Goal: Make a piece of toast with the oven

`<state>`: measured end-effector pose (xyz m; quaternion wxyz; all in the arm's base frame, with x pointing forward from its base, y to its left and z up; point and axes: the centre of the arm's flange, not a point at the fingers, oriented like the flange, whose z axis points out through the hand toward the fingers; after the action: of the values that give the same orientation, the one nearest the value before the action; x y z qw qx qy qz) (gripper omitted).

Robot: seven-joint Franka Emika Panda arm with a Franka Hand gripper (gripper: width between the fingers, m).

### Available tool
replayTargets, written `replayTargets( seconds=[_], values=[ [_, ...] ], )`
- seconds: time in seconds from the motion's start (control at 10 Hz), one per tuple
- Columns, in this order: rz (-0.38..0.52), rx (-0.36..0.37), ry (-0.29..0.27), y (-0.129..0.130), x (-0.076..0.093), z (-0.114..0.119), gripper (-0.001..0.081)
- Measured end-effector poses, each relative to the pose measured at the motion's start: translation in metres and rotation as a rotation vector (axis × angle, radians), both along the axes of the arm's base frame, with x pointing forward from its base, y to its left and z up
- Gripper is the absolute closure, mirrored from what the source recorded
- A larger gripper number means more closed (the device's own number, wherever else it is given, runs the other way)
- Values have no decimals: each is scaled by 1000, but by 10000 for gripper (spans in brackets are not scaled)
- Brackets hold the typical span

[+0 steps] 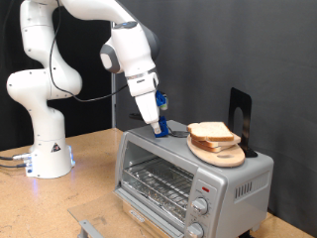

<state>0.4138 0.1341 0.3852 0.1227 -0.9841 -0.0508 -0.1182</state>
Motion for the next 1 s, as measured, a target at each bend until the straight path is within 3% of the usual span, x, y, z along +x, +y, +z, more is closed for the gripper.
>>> replayTargets(
  seconds=[0.9,1.0],
  values=[
    [20,-5,17,12,-3,-11,0],
    [19,-6,11,12,-2,-11,110]
  ],
)
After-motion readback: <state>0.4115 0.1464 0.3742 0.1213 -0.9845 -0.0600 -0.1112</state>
